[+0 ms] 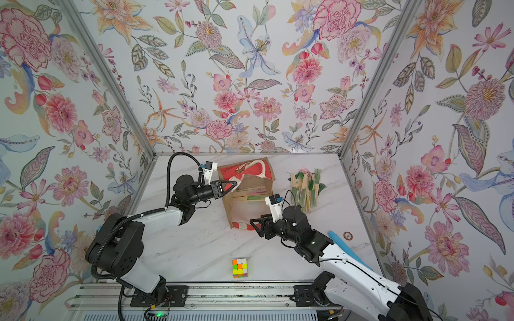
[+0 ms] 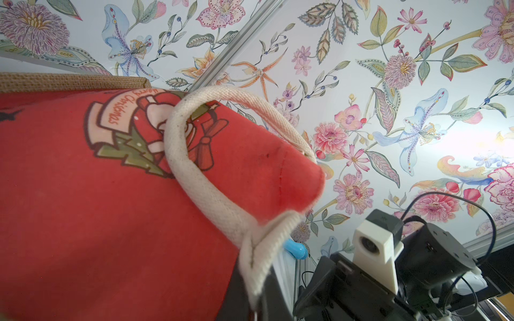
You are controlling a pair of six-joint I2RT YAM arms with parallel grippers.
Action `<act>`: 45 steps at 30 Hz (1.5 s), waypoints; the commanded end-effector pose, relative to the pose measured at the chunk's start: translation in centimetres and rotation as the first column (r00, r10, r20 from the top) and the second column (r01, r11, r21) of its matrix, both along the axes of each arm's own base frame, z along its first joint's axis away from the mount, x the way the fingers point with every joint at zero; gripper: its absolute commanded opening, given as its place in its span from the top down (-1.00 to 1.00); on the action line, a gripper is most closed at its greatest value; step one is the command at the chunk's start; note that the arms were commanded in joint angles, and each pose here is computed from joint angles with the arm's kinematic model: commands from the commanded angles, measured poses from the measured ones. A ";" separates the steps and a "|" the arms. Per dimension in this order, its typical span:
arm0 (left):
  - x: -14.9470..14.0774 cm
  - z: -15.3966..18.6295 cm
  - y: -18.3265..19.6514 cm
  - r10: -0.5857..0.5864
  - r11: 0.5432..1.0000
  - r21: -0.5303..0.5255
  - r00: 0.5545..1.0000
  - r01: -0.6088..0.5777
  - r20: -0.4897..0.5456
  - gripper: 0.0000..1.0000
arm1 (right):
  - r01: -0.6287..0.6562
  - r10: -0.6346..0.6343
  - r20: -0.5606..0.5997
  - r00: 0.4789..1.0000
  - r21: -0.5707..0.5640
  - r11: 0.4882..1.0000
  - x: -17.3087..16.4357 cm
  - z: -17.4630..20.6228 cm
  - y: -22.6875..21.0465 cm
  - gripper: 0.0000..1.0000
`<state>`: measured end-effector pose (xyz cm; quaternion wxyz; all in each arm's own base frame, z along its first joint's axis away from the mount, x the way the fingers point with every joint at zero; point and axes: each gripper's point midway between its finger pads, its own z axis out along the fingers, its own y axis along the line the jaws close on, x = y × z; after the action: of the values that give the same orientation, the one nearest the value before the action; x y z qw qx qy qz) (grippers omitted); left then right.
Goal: Take out the folding fans from the tote bags
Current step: Pick up the folding fan from the canvas bag.
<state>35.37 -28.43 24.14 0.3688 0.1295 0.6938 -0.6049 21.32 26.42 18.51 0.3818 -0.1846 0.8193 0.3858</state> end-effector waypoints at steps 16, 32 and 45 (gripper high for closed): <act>0.2 0.7 -0.2 0.002 1.000 0.000 1.000 -0.002 0.010 1.00 | 0.279 -0.276 -0.047 0.960 0.068 0.958 6.4 -4.1 3.5 -0.29; 0.3 -0.7 -0.4 0.015 0.998 0.065 1.000 -0.015 0.001 1.00 | 0.400 -0.351 -0.262 0.899 0.164 0.902 9.7 -7.6 5.6 -0.24; 0.1 -1.0 -0.8 0.002 0.998 0.060 1.000 -0.002 -0.001 1.00 | 0.530 -0.388 -0.458 0.800 0.235 0.815 13.9 -10.4 6.1 -0.17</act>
<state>35.58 -28.76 22.99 0.3691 0.1364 0.7114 -0.5823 34.36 31.61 7.40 0.3308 0.1524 0.8318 0.4189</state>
